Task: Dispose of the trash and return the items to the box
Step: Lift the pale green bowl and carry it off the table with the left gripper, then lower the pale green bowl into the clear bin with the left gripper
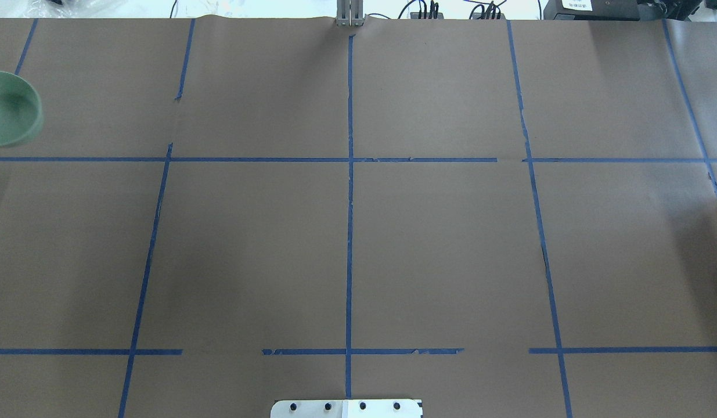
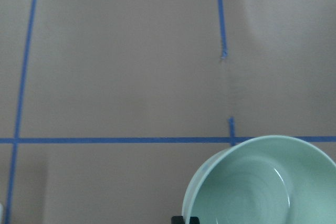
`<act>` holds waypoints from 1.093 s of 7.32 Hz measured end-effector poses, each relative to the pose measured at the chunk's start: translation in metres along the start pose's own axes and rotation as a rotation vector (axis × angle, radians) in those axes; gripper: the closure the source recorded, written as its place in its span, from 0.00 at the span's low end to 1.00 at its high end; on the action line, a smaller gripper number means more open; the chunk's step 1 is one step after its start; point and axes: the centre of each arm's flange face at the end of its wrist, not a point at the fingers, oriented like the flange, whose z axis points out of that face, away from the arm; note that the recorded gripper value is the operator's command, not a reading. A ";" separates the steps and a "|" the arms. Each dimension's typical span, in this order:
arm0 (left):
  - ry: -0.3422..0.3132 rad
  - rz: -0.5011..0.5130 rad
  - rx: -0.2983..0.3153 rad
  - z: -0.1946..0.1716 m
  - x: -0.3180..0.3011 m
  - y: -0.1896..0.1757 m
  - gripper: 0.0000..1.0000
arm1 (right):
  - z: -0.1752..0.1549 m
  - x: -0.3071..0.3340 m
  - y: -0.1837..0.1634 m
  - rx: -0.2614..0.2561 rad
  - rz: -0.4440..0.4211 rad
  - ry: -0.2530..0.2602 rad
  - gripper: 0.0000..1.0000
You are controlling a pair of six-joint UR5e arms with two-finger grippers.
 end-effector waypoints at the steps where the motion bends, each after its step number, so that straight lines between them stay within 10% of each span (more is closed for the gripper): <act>1: -0.019 0.035 -0.019 0.005 -0.055 -0.007 1.00 | -0.001 -0.001 0.000 0.003 -0.002 -0.001 0.00; 8: -0.047 0.209 -0.197 0.068 -0.333 0.112 1.00 | -0.005 -0.005 0.000 0.017 -0.017 0.000 0.00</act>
